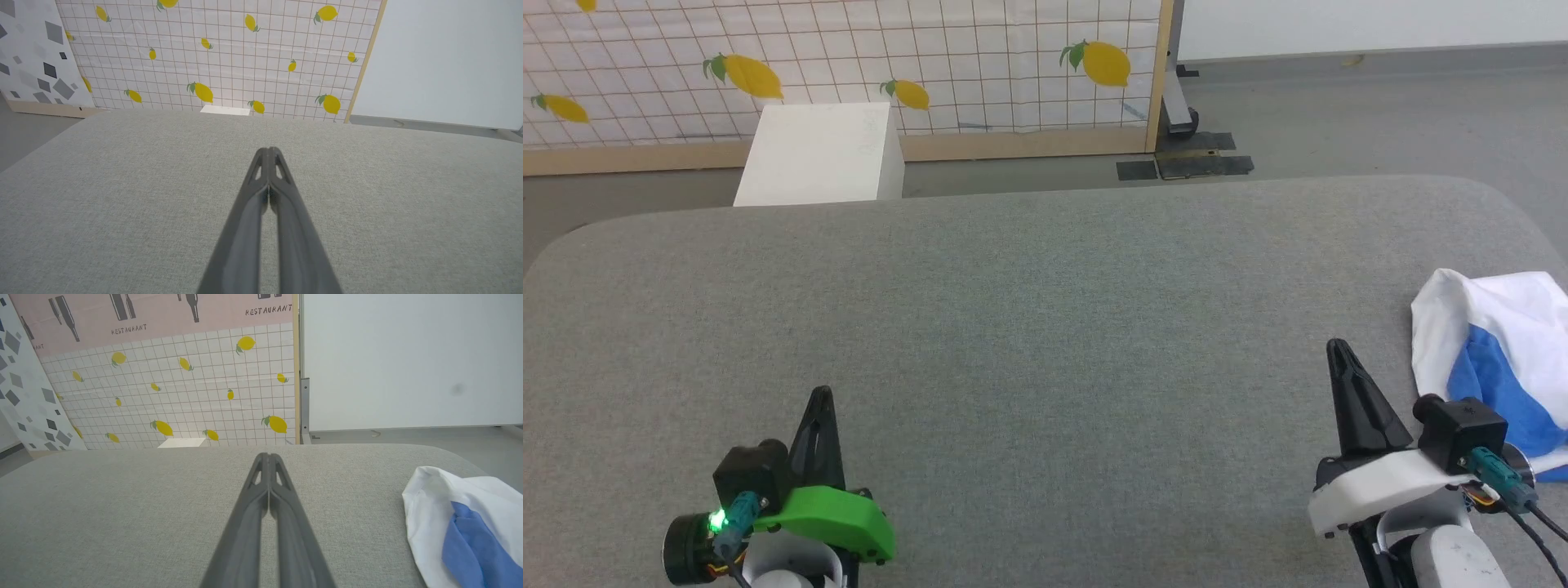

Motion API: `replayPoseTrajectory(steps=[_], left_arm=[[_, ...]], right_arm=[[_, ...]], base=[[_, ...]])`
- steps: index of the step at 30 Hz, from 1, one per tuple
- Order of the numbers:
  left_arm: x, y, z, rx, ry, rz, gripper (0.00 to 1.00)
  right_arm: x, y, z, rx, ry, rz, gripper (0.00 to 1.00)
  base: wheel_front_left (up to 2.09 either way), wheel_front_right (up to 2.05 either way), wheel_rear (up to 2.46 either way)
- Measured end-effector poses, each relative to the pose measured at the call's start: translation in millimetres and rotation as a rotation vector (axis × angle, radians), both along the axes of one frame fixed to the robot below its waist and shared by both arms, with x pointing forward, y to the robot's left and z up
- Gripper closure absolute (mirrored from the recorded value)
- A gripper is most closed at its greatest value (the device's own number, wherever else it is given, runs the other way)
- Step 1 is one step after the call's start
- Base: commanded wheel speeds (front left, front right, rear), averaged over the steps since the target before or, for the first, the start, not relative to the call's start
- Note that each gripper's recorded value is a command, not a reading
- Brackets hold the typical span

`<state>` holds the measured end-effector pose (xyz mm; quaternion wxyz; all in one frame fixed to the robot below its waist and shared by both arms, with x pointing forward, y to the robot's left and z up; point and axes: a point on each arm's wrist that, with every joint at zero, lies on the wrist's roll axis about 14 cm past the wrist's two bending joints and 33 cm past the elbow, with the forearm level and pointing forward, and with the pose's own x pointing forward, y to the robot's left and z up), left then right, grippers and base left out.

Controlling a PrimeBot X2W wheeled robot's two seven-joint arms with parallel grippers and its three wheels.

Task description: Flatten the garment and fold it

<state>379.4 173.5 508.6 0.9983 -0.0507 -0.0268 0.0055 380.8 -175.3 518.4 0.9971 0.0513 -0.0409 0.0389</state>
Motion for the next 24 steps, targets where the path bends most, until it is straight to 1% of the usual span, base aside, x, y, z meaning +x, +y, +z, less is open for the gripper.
replayPoseTrajectory(steps=[24], left_arm=[[0.6, 1.0, 6.7, 0.027, 0.007, -0.004, 1.0]], right_arm=[[-0.5, 4.8, 4.1, -0.035, 0.013, 0.017, 1.0]], base=[[0.0, 0.0, 0.0]])
